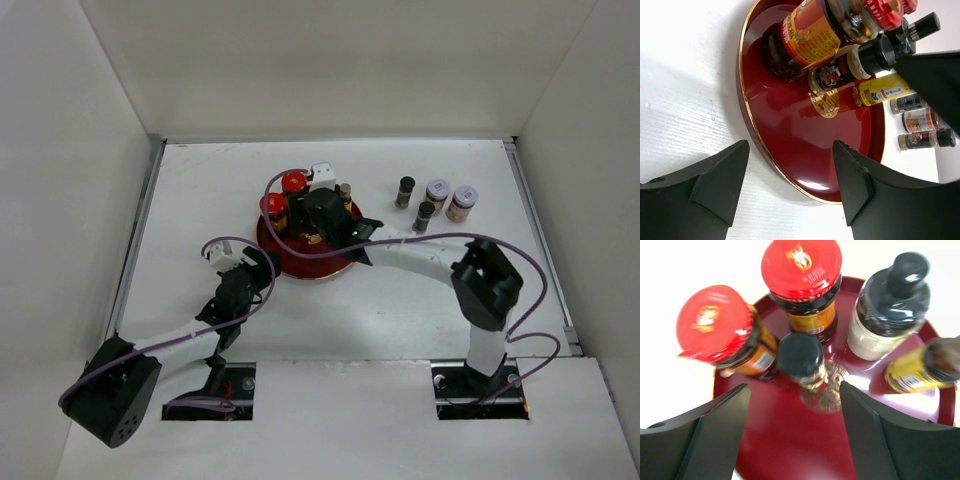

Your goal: Organize the condiment bottles

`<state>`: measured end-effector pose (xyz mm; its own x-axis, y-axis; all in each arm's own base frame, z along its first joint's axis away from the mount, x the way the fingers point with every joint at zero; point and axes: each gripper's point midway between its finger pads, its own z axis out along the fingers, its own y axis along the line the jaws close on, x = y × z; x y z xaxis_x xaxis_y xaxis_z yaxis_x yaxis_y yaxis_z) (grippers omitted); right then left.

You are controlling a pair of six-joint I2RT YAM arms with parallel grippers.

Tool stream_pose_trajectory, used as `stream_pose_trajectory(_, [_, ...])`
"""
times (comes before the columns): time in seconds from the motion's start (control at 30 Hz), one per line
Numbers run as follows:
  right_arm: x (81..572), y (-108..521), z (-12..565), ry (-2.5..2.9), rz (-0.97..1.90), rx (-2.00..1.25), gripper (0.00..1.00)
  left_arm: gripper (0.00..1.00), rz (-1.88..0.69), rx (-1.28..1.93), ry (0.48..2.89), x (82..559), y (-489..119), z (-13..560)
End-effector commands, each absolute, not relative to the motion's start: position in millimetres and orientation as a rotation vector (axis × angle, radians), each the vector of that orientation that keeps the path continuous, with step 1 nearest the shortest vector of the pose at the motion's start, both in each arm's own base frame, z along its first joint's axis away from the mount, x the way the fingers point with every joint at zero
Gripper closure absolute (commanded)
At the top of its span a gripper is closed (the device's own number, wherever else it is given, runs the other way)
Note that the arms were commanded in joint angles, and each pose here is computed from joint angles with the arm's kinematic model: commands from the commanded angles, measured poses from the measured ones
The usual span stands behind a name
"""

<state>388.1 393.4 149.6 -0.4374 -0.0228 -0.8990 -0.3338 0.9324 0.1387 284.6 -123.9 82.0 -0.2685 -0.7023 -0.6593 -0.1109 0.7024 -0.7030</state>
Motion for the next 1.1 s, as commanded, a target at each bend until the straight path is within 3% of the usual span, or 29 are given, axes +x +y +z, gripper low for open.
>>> stream_pose_trajectory(0.0, [374,382,228,1.860,0.474,-0.193,0.21,0.33,-0.679,-0.637,1.737,287,-127,93])
stream_pose_trajectory(0.17, [366,327,240,1.829,0.472,-0.111,0.23,0.33,-0.686,-0.629,1.736,287,-129,95])
stream_pose_trajectory(0.33, [390,240,234,1.826,0.378,0.067,0.54,0.33,-0.680,-0.623,1.750,287,-131,92])
stream_pose_trajectory(0.4, [406,209,226,1.836,0.313,0.133,0.60,0.33,-0.689,-0.621,1.740,287,-131,95])
stream_pose_trajectory(0.5, [433,171,214,1.859,0.205,0.201,0.55,0.33,-0.680,-0.622,1.746,287,-131,93])
stream_pose_trajectory(0.6, [456,144,201,1.884,0.113,0.250,0.35,0.33,-0.685,-0.617,1.750,287,-133,93])
stream_pose_trajectory(0.7, [473,126,190,1.906,0.056,0.285,0.27,0.33,-0.683,-0.618,1.741,287,-131,95])
stream_pose_trajectory(1.07, [510,119,160,1.975,0.025,0.253,0.29,0.33,-0.684,-0.609,1.751,288,-135,94])
